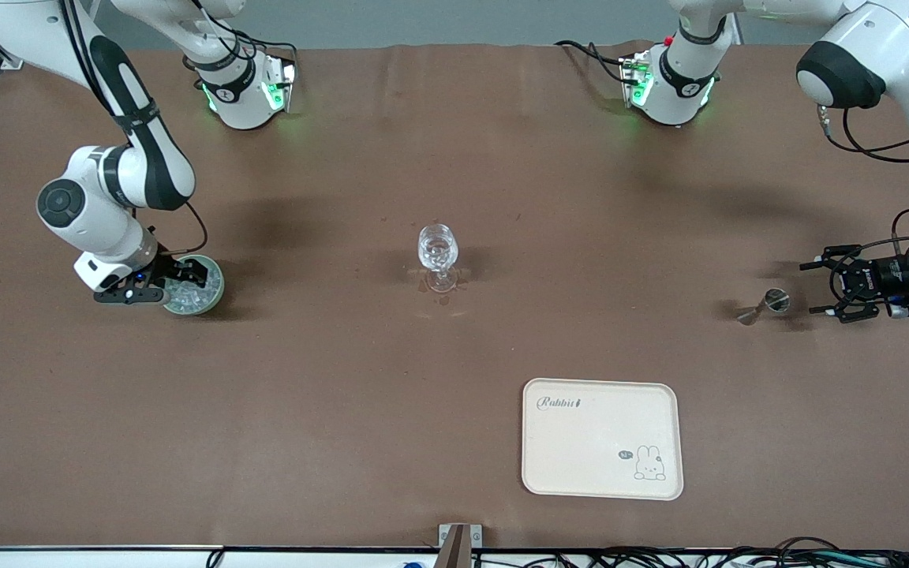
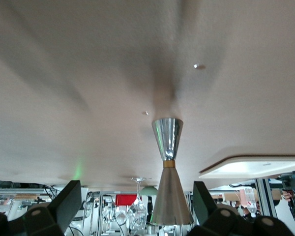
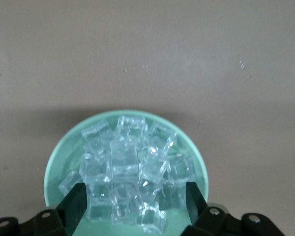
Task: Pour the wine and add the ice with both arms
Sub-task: 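Lower the right gripper into the ice bowl while the left gripper reaches the jigger, then grasp an ice cube with the right gripper while the left gripper lifts the jigger, then carry the metal jigger with the left gripper over the wine glass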
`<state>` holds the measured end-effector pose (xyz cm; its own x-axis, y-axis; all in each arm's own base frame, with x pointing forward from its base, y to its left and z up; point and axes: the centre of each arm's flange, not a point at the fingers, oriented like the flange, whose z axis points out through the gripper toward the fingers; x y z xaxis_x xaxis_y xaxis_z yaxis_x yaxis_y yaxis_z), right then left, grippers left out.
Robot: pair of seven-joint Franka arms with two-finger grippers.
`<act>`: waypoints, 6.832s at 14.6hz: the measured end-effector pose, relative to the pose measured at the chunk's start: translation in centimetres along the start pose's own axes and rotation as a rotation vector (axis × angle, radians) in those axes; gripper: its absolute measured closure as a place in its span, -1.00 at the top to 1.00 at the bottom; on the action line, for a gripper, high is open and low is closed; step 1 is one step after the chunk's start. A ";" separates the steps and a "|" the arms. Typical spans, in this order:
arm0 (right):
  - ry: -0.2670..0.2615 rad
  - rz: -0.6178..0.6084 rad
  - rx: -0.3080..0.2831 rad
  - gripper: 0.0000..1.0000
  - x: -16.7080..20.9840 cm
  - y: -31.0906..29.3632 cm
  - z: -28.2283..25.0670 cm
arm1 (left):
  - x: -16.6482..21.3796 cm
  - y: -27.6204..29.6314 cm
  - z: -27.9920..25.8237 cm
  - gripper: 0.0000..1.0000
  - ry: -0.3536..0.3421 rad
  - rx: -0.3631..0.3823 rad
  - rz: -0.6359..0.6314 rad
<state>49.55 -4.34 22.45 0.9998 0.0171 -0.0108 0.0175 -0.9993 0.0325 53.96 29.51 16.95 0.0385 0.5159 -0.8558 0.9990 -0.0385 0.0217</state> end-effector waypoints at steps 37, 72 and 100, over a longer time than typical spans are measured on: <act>-0.007 -0.001 0.000 -0.55 0.8 -0.3 -0.7 | 2.0 1.1 7.9 -0.36 -0.133 -0.090 -0.035; 0.081 0.175 0.047 -0.55 6.0 1.9 -44.6 | -38.3 7.8 27.2 -0.58 -0.195 0.277 0.173; 0.061 0.172 0.048 -0.55 5.9 1.8 -44.3 | -50.2 2.3 50.7 -0.58 0.347 0.177 0.204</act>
<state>55.93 -4.56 66.74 0.9867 -0.1539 0.0519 -0.1531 -0.9880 -0.0191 53.20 -39.84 33.71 0.2703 0.7380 -0.6183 0.9521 -0.3002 0.0579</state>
